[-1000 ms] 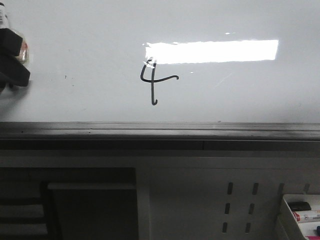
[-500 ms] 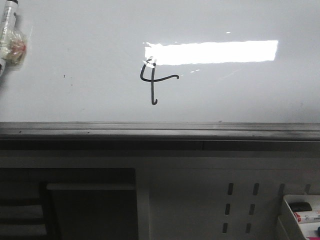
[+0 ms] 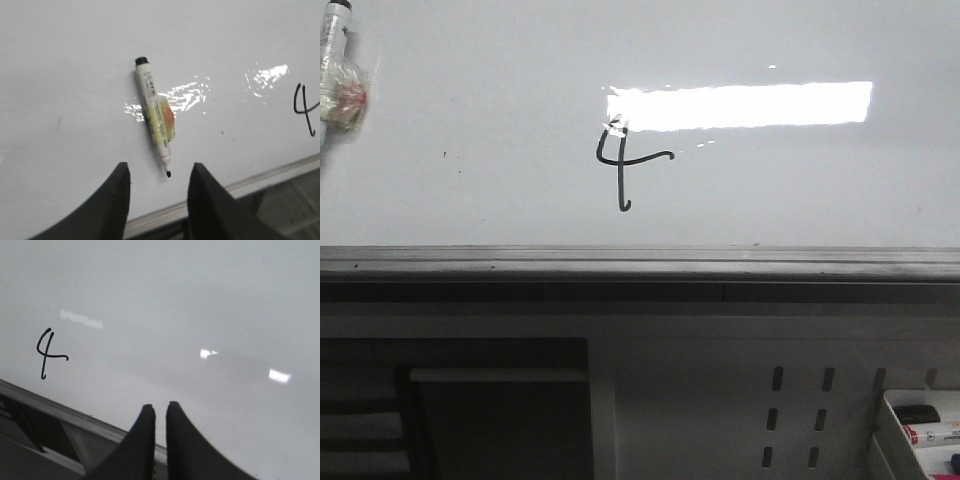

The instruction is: Write number 4 on whiteboard

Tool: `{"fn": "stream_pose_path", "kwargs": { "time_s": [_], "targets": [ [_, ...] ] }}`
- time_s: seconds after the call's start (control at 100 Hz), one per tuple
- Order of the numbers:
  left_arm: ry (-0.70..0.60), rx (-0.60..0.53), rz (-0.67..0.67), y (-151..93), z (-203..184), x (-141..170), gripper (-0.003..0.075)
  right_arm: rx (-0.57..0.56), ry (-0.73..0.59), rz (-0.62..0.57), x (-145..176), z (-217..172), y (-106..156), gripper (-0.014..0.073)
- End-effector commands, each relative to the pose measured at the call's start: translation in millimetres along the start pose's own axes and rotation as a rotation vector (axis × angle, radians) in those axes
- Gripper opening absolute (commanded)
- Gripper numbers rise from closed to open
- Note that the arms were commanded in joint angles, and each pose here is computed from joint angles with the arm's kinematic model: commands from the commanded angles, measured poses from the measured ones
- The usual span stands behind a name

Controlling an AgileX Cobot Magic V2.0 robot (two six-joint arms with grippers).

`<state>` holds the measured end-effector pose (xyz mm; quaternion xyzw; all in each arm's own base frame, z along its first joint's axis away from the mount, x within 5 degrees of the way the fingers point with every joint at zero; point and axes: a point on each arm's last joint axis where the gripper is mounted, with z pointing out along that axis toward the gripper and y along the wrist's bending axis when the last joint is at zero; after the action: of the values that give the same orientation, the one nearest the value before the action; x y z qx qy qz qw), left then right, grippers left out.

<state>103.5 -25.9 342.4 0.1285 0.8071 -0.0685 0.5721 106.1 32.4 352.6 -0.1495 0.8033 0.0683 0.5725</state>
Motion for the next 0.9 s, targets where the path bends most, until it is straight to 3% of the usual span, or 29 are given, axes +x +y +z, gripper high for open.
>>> {"fn": "stream_pose_path", "kwargs": {
  "time_s": [0.0,0.09,0.23,0.66,0.8,0.89],
  "targets": [
    [-0.222,-0.069,-0.037,4,-10,-3,0.0096,0.031,-0.186,-0.002,-5,-12,-2,-0.0071],
    [-0.342,-0.106,-0.073,6,-13,10,-0.0020,0.039,-0.260,-0.003,7,-19,-1,-0.0071],
    [-0.362,-0.095,-0.220,6,-6,34,-0.0020,0.043,-0.287,0.002,26,-17,0,-0.0071],
    [-0.184,-0.102,-0.240,4,18,90,-0.0020,0.036,-0.209,0.003,44,-7,2,-0.0071],
    [-0.231,-0.109,-0.235,2,11,115,-0.0020,0.036,-0.209,0.003,44,-7,2,-0.0071],
    [-0.353,-0.174,-0.228,5,6,133,-0.0020,0.036,-0.209,0.003,44,-7,2,-0.0071]
  ]
}}
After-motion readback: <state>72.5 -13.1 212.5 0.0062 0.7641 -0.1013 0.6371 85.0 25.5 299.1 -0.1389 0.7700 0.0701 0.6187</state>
